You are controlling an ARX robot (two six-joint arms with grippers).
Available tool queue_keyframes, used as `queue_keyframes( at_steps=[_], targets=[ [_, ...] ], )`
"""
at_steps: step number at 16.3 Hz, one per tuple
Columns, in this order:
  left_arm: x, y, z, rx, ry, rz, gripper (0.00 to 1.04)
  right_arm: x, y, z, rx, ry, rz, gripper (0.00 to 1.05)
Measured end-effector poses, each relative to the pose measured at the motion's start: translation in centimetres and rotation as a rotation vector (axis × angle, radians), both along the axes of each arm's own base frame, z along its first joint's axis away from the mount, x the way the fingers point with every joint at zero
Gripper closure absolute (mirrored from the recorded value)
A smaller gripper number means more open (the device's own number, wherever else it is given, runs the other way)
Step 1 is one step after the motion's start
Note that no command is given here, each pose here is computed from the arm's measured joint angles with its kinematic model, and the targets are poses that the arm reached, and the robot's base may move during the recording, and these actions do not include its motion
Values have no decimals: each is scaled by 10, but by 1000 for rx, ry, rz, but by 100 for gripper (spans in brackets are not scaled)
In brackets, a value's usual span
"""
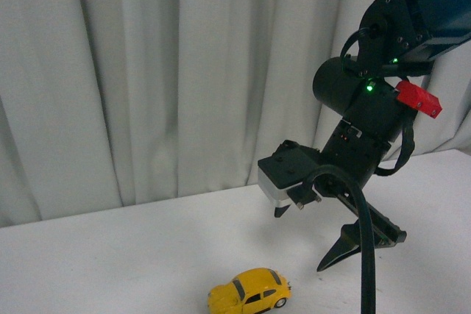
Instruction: Wind up and store yellow beetle toy
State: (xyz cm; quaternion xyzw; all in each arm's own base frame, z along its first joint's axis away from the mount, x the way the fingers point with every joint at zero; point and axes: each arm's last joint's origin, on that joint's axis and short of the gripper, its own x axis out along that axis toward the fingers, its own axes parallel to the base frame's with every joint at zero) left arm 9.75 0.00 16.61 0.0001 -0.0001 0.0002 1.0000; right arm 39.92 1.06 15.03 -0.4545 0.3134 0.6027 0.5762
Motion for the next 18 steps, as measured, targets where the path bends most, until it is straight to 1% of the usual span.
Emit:
queue_keyframes(
  at_steps=[2, 4, 7, 9, 11, 13, 18],
  targets=[
    [0, 0, 0, 0, 0, 0, 7, 2, 17, -13, -10, 21, 43, 7],
    [0, 0, 0, 0, 0, 0, 7, 7, 31, -26, -34, 6, 68, 7],
    [0, 0, 0, 0, 0, 0, 7, 10, 43, -38, -77, 23, 57, 7],
    [0, 0, 0, 0, 0, 0, 7, 12, 47, -47, -89, 42, 23, 7],
    [0, 0, 0, 0, 0, 0, 7, 13, 50, -50, -121, 41, 7, 7],
    [0, 0, 0, 0, 0, 0, 7, 14, 55, -52, -126, 20, 15, 7],
    [0, 0, 0, 0, 0, 0, 7, 10, 71, -60, -138, 31, -2, 7]
  ],
)
